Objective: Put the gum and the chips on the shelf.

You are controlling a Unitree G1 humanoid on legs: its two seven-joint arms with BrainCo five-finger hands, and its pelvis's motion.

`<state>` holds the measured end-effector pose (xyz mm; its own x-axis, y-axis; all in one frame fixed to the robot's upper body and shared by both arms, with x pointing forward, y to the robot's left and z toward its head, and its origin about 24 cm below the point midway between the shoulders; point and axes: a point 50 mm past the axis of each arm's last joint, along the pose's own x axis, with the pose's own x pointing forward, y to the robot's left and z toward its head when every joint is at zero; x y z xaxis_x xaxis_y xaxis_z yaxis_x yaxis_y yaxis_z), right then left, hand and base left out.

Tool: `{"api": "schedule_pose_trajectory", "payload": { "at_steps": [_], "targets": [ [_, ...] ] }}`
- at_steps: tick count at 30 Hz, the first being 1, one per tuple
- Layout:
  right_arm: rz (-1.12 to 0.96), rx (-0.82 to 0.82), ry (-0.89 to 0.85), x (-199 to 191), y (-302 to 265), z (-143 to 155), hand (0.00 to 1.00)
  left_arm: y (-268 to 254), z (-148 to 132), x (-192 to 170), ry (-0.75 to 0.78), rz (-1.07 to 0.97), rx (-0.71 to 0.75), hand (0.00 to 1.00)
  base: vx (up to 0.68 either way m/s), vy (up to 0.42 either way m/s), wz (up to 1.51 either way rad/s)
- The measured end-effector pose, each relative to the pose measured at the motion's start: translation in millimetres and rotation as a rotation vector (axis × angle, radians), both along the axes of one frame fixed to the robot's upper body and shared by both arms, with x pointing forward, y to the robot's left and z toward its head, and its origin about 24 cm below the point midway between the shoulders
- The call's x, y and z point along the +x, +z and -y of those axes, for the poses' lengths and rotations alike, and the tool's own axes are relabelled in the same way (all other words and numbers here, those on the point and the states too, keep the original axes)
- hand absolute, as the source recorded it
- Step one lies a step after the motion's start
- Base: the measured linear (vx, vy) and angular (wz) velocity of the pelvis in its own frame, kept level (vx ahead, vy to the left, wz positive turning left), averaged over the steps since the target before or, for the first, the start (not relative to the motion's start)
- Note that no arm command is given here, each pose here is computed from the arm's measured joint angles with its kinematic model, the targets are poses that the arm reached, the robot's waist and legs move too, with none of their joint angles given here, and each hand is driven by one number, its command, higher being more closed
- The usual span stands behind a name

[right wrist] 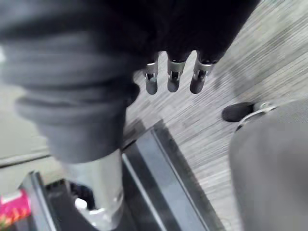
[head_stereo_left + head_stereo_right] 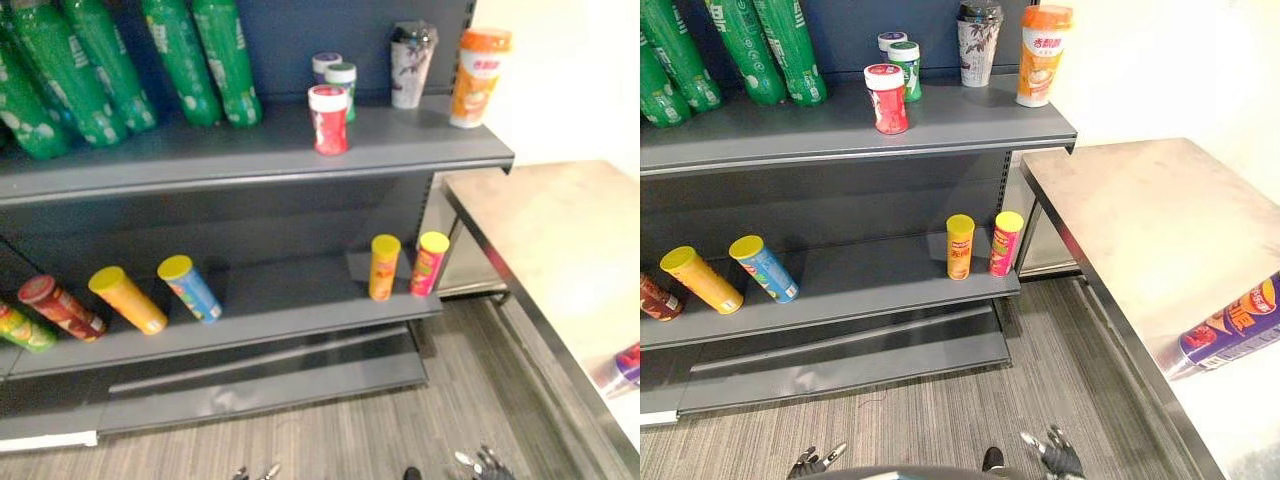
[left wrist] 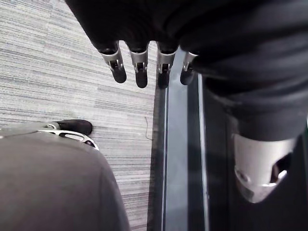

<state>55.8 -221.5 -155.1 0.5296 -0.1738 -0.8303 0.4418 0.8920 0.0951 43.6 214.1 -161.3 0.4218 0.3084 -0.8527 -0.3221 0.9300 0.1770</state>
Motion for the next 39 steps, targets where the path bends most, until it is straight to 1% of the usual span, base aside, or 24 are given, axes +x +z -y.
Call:
{"api": "schedule_pose_trajectory", "payload": {
  "at_steps": [4,8,13,16,19,21,23,26,27,30,32,35,39],
  "targets": [
    [-0.019,0.000,-0.052,-11,-1,3,0.00,-1,0,-4,0.004,-0.018,-0.001,0.00,0.01,0.007,-0.03],
    [-0.051,0.002,-0.127,-18,-4,-4,0.00,-1,1,-5,0.014,-0.017,-0.002,0.00,0.00,0.008,-0.05],
    [-0.086,-0.026,-0.221,-28,-5,5,0.00,-2,3,-5,0.020,-0.018,-0.001,0.00,0.02,0.035,-0.23],
    [-0.087,-0.041,-0.308,-33,-4,11,0.00,-1,1,-1,0.019,-0.012,0.009,0.00,-0.01,0.077,-0.48],
    [-0.078,-0.044,-0.381,-35,-4,9,0.00,0,-5,2,0.038,-0.004,0.028,0.00,-0.02,0.106,-0.73],
    [-0.039,-0.028,-0.424,-30,-3,6,0.00,1,-9,-1,0.062,-0.009,0.034,0.00,0.01,0.133,-1.16],
    [-0.005,-0.007,-0.408,-17,-3,0,0.00,1,-10,-1,0.081,-0.011,0.036,0.00,0.03,0.102,-1.31],
    [0.020,0.007,-0.394,-12,-2,-3,0.00,6,-25,5,0.131,0.022,0.079,0.00,0.12,-0.006,-1.22],
    [0.061,-0.003,-0.372,2,0,0,0.00,7,-23,11,0.164,0.043,0.068,0.00,0.04,-0.074,-1.01],
    [0.149,-0.027,-0.324,28,8,8,0.00,6,-8,26,0.162,0.091,0.030,0.00,-0.06,-0.027,-1.08],
    [0.132,-0.007,-0.326,22,5,1,0.00,7,-9,32,0.155,0.097,0.042,0.00,0.02,-0.090,-0.43],
    [0.168,0.012,-0.262,38,7,-9,0.00,5,-6,23,0.170,0.067,0.037,0.00,-0.06,-0.070,-0.53],
    [0.165,0.010,-0.245,38,7,-11,0.00,4,-4,23,0.153,0.064,0.033,0.00,-0.13,-0.038,-0.34]
  ]
}}
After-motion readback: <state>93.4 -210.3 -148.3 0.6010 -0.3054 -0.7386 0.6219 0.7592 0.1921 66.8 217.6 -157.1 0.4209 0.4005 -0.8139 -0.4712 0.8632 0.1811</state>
